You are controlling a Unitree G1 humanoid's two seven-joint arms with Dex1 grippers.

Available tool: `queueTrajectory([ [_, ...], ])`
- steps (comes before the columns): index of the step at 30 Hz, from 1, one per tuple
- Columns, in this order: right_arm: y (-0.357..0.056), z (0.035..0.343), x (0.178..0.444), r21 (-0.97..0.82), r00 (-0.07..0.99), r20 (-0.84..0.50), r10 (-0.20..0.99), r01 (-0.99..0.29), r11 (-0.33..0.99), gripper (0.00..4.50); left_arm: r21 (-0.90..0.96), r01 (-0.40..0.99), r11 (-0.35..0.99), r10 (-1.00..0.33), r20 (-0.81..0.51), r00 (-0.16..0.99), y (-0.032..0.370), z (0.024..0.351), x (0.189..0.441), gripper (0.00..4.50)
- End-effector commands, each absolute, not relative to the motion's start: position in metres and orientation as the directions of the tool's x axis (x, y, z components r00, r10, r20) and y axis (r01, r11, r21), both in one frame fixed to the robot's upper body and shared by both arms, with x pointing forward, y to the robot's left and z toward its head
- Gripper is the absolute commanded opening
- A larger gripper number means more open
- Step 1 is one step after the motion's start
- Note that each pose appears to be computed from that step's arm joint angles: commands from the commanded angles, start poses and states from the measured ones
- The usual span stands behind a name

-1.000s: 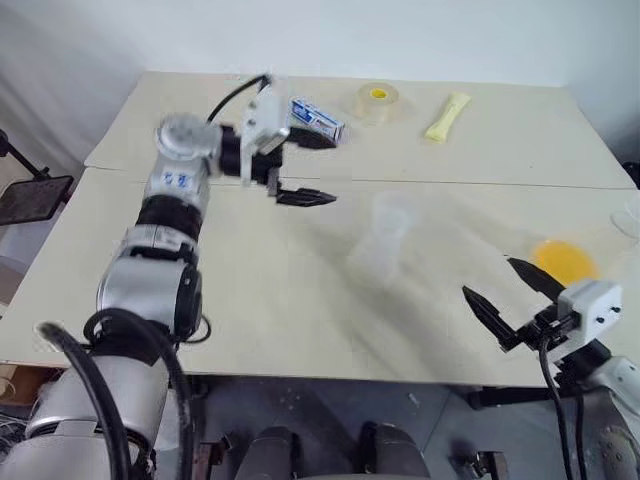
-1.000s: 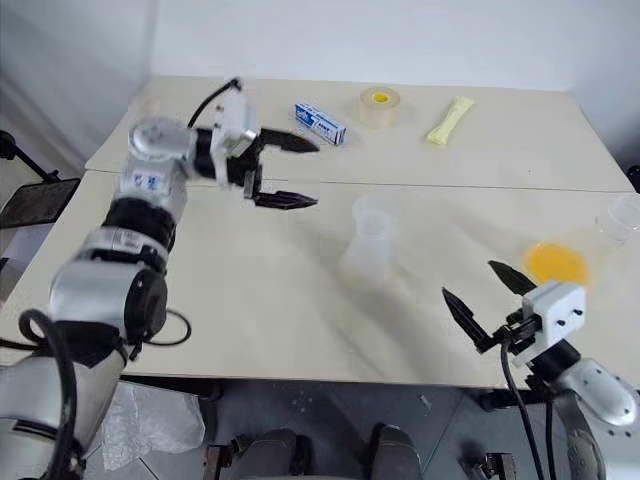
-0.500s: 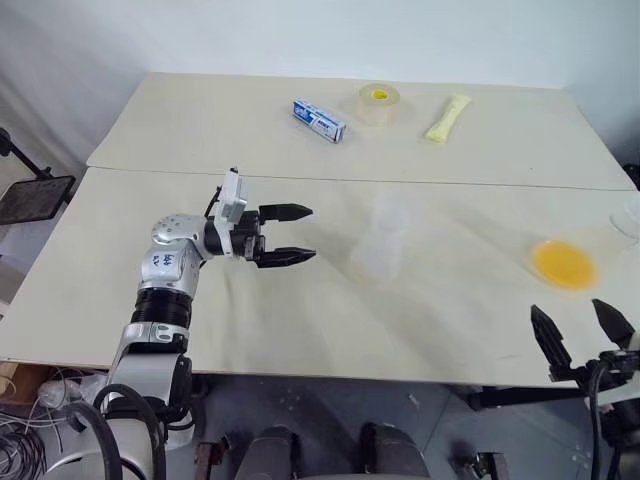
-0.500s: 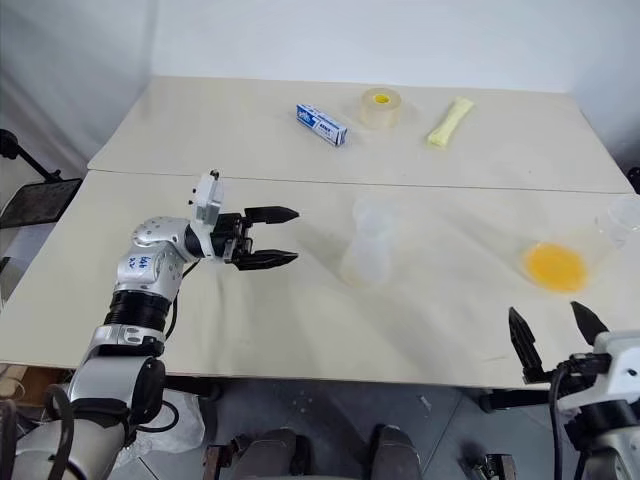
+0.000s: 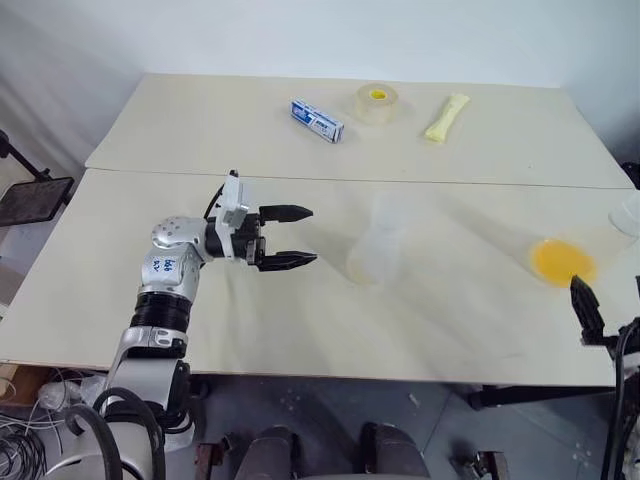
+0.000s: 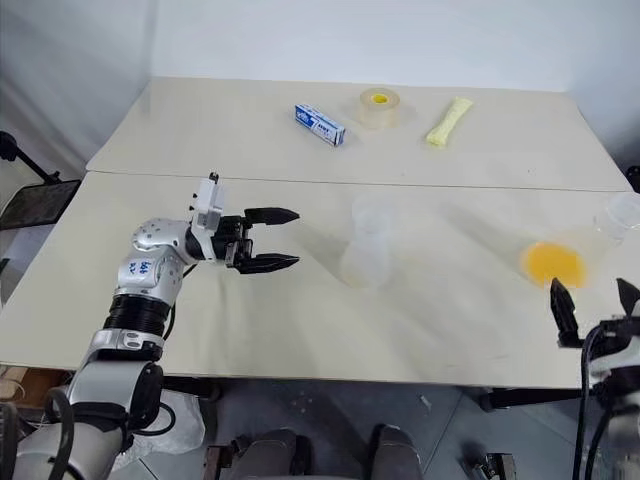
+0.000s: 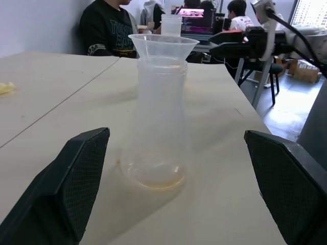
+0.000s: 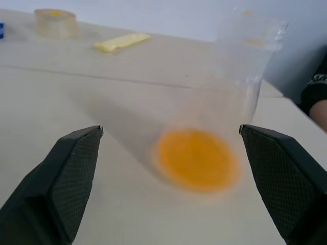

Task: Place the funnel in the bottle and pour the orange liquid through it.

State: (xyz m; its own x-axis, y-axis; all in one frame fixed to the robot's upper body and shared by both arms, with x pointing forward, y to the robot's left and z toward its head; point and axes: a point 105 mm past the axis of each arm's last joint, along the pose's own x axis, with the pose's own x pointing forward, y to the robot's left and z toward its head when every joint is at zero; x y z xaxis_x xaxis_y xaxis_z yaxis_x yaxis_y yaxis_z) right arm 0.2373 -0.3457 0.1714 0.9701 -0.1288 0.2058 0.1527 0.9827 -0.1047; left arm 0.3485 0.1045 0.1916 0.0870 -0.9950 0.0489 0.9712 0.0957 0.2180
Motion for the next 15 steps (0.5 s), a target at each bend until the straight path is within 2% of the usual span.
queueTrajectory([
  [1, -0.366, 0.182, 0.250, -0.129, 0.955, 0.221, -0.196, 0.228, 0.965, 4.50, 0.269, 0.957, 0.107, -0.992, 0.091, 0.085, 0.104, 0.201, 0.342, 4.49],
  [6, -0.372, 0.197, 0.273, -0.137, 0.941, 0.255, -0.221, 0.261, 0.956, 4.50, 0.271, 0.953, 0.137, -0.988, 0.105, 0.112, 0.106, 0.200, 0.338, 4.49],
  [15, -0.367, 0.216, 0.290, -0.138, 0.916, 0.309, -0.257, 0.310, 0.941, 4.50, 0.276, 0.948, 0.159, -0.984, 0.118, 0.131, 0.106, 0.202, 0.334, 4.49],
])
